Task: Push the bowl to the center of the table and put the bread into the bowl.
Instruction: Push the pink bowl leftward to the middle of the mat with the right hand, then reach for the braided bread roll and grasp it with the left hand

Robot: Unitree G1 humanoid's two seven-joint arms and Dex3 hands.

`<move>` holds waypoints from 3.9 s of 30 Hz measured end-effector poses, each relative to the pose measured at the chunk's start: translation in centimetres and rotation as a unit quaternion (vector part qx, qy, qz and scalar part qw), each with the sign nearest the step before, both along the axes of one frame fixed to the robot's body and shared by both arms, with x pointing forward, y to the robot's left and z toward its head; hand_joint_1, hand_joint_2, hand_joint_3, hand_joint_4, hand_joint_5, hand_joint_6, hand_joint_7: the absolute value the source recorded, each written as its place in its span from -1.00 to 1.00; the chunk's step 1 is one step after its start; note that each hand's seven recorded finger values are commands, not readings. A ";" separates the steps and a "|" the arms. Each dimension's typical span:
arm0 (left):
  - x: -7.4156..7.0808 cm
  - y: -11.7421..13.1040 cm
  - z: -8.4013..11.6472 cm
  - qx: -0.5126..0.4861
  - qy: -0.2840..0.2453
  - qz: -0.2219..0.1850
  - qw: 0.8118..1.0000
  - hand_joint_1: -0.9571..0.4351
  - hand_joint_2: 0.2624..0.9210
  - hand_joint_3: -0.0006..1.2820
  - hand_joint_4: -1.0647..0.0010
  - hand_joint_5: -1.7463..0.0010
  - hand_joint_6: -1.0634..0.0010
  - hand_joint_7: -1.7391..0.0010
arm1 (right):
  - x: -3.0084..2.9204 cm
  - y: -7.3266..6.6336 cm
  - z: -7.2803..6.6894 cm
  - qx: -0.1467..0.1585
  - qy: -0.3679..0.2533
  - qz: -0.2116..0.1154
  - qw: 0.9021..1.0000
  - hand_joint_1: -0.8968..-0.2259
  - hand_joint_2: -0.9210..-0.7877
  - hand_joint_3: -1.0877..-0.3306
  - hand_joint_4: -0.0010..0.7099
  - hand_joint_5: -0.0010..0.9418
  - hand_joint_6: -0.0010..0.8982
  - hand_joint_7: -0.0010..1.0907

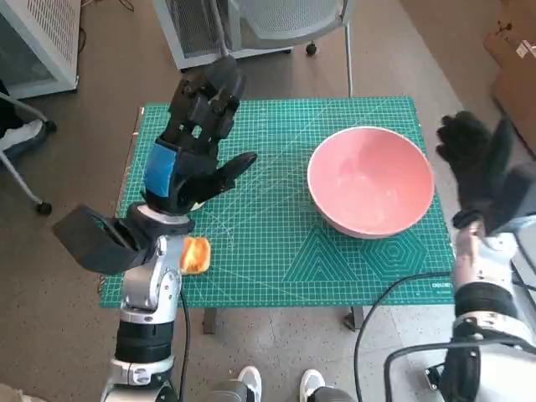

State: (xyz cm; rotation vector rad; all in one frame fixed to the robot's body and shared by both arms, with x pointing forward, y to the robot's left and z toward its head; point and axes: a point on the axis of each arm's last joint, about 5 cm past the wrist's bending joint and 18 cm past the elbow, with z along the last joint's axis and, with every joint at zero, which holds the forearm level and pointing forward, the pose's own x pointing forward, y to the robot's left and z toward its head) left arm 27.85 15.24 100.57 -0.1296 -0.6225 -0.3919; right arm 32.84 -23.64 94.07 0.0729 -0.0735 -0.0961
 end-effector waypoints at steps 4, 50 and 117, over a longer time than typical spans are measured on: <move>0.0 0.1 0.0 0.001 -0.001 0.001 1.000 -0.20 1.00 -0.71 0.82 0.97 1.00 0.31 | 0.06 0.8 -0.5 0.005 0.014 0.008 1.000 0.00 -1.00 -0.12 -0.33 -0.98 -0.25 -0.95; -2.7 1.8 -0.6 0.003 0.001 0.081 0.997 -0.19 1.00 -0.72 0.80 0.98 1.00 0.28 | 1.65 9.9 -0.1 0.049 0.044 0.138 0.988 0.13 -1.00 -0.22 -0.40 -0.99 -0.29 -0.97; -9.9 7.7 4.9 0.512 0.143 0.192 0.825 0.20 0.38 -0.99 0.91 1.00 0.55 0.92 | -0.51 6.6 7.8 0.005 -0.390 0.209 0.897 -0.22 -1.00 0.36 -0.12 -0.97 -0.14 -0.95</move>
